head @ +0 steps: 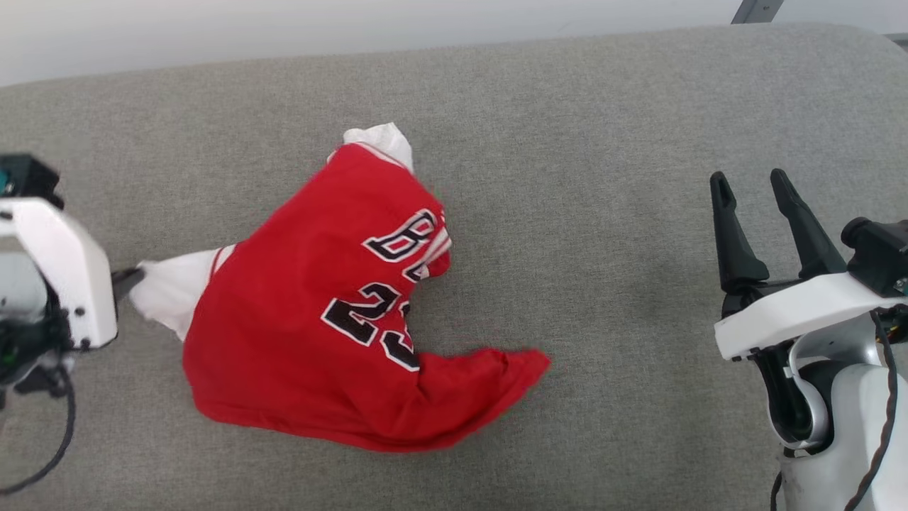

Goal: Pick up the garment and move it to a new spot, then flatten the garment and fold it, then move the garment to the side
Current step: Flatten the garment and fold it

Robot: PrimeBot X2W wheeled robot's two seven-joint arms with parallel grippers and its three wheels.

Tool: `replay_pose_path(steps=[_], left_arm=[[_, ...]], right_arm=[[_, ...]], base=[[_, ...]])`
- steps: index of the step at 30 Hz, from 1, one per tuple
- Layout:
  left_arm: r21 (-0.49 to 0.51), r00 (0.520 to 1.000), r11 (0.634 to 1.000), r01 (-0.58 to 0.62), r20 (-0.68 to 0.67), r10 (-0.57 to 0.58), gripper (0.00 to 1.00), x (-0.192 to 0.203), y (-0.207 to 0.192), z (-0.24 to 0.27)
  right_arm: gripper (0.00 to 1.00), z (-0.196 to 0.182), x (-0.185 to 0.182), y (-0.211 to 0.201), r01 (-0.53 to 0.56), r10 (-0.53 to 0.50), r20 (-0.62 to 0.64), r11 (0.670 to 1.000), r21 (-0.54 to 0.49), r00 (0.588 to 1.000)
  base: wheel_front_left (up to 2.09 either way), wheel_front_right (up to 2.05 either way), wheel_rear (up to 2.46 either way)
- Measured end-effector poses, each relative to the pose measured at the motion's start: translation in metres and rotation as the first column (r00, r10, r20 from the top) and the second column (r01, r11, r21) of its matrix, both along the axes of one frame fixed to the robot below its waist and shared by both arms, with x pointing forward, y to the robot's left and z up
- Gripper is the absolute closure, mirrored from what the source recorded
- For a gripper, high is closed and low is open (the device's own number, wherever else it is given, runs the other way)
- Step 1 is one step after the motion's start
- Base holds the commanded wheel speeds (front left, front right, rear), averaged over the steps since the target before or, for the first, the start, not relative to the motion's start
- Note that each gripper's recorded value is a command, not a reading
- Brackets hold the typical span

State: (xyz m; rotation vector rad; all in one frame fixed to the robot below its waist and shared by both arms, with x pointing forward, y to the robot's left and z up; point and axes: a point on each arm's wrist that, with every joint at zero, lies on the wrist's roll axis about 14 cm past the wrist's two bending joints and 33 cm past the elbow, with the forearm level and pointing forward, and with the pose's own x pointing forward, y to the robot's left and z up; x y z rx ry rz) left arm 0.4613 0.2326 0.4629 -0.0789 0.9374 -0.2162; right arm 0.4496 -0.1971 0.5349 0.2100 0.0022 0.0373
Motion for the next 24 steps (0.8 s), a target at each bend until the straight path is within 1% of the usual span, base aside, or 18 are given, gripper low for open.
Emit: replay_pose_path(steps=[3, 9, 10, 11, 12, 13, 14, 15, 18, 22, 24], left_arm=[[0.043, 0.999, 0.999, -0.027, -0.025, 0.028, 1.0, -0.008, 0.014, -0.012], [0.009, 0.996, 0.998, -0.067, -0.063, 0.067, 1.0, -0.01, 0.014, -0.031], [0.007, 0.996, 0.998, -0.066, -0.067, 0.067, 0.98, -0.01, 0.014, -0.033], [0.001, 0.996, 0.998, -0.064, -0.059, 0.064, 0.68, -0.008, 0.013, -0.034], [-0.005, 0.997, 0.998, -0.063, -0.051, 0.062, 0.51, -0.006, 0.011, -0.033], [-0.012, 0.998, 0.998, -0.056, -0.038, 0.056, 0.05, -0.002, 0.008, -0.03], [-0.017, 0.998, 0.999, -0.051, -0.022, 0.05, 0.0, 0.002, 0.006, -0.027], [-0.024, 0.999, 0.999, -0.035, 0.005, 0.035, 0.0, 0.009, 0.001, -0.018], [-0.025, 1.0, 1.0, -0.008, 0.019, 0.008, 0.0, 0.013, -0.006, -0.011], [-0.059, 0.997, 0.996, 0.06, 0.056, -0.057, 0.0, 0.02, -0.032, 0.007], [-0.057, 0.993, 0.993, 0.099, 0.07, -0.095, 0.0, 0.022, -0.042, 0.015]], right_arm=[[0.0, -0.001, 0.0, 0.0, -0.001, 0.001, -0.004, 1.0, 0.0, 1.0], [0.0, -0.007, 0.003, 0.002, -0.006, 0.006, -0.017, 1.0, 0.006, 1.0], [0.0, -0.007, 0.004, 0.002, -0.006, 0.006, -0.017, 1.0, 0.006, 1.0], [0.0, -0.007, 0.005, 0.002, -0.006, 0.006, -0.017, 1.0, 0.006, 1.0], [0.0, -0.008, 0.006, 0.002, -0.007, 0.007, -0.017, 1.0, 0.006, 1.0], [0.0, -0.008, 0.006, 0.002, -0.006, 0.006, -0.019, 1.0, 0.007, 1.0], [0.0, -0.009, 0.006, 0.002, -0.006, 0.006, -0.021, 1.0, 0.008, 1.0], [0.0, -0.01, 0.006, 0.001, -0.005, 0.005, -0.023, 1.0, 0.008, 1.0], [0.0, -0.01, 0.007, 0.001, -0.005, 0.005, -0.023, 1.0, 0.008, 1.0], [0.0, -0.01, 0.008, 0.001, -0.004, 0.005, -0.023, 1.0, 0.01, 1.0], [0.0, -0.009, 0.008, 0.002, -0.008, 0.008, -0.019, 1.0, 0.016, 1.0]], base=[[0.0, 0.0, 0.0], [0.0, 0.0, 0.0], [0.0, 0.0, 0.0], [0.0, 0.0, 0.0], [0.0, 0.0, 0.0], [0.0, 0.0, 0.0], [0.0, 0.0, 0.0], [0.0, 0.0, 0.0], [0.0, 0.0, 0.0], [0.0, 0.0, 0.0], [0.0, 0.0, 0.0]])
